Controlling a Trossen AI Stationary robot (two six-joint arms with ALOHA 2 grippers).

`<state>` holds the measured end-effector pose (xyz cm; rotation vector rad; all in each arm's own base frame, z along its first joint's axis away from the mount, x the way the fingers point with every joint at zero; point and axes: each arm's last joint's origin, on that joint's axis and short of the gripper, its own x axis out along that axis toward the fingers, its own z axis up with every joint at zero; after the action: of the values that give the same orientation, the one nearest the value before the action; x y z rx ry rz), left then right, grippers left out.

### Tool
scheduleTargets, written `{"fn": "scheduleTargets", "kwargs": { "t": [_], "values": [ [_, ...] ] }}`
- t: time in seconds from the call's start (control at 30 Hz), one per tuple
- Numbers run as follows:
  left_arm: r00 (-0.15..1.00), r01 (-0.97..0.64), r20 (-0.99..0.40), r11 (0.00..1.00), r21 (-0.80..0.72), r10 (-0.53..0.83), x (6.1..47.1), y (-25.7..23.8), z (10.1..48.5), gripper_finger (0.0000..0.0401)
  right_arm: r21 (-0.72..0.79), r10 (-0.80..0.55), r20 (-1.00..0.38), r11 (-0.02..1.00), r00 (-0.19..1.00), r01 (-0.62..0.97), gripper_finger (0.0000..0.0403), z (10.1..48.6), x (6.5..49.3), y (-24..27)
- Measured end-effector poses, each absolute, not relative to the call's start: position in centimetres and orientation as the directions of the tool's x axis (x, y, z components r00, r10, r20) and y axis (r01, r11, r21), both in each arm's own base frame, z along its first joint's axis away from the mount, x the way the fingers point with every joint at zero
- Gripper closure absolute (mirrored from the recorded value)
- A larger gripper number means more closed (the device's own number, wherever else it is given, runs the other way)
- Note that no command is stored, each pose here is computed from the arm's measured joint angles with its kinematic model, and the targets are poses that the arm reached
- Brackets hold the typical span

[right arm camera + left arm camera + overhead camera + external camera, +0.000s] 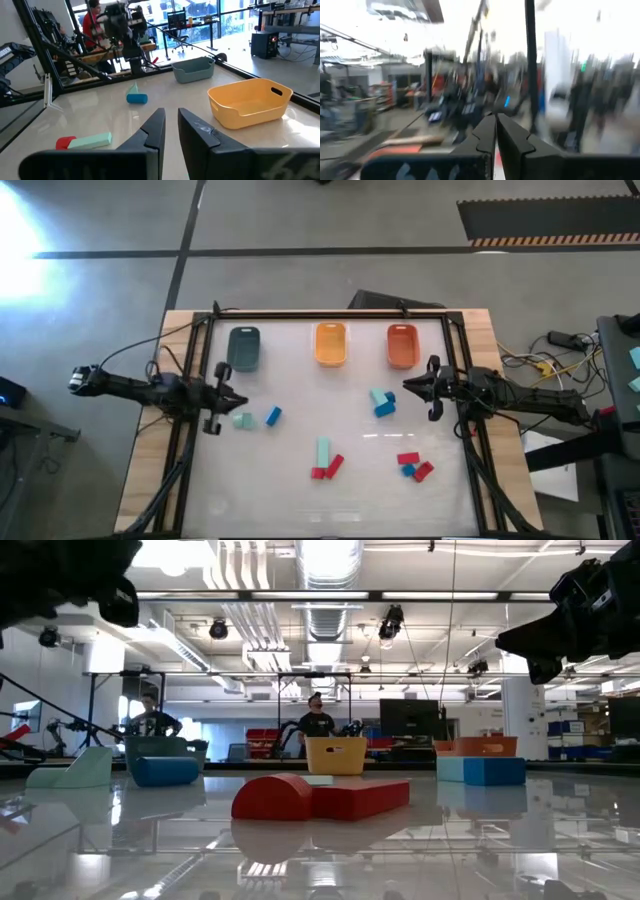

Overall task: Sort & place blocks by color
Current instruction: Put the blue block into the yellow bin

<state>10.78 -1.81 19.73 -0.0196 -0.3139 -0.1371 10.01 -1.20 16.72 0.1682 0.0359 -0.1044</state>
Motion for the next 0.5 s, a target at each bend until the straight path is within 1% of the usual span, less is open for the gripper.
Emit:
{"fn": "scheduleTargets", "kwargs": {
  "t": [0.07, 0.2, 0.37, 0.5],
  "values": [
    [0.911, 0.165, 0.392, 0.984, -0.067, -0.126, 10.5, -1.7, 20.5, 0.04, 0.165, -0.101, -0.044, 0.98, 0.994, 0.107, 0.036, 16.7, 10.0, -1.2],
    [0.858, 0.179, 0.501, 0.981, -0.078, -0.116, 9.9, -1.7, 21.6, 0.04, 0.165, -0.101, -0.044, 0.98, 0.994, 0.107, 0.036, 16.7, 10.0, -1.2],
    [0.843, 0.181, 0.525, 0.98, -0.078, -0.114, 9.8, -1.6, 21.8, 0.04, 0.165, -0.101, -0.04, 0.981, 0.994, 0.107, 0.036, 16.8, 10.0, -1.2],
    [0.842, 0.182, 0.527, 0.98, -0.078, -0.114, 9.7, -1.6, 21.8, 0.04, 0.126, -0.122, 0.017, 0.985, 0.992, 0.119, 0.036, 17.3, 10.0, -1.3]
  ]
}}
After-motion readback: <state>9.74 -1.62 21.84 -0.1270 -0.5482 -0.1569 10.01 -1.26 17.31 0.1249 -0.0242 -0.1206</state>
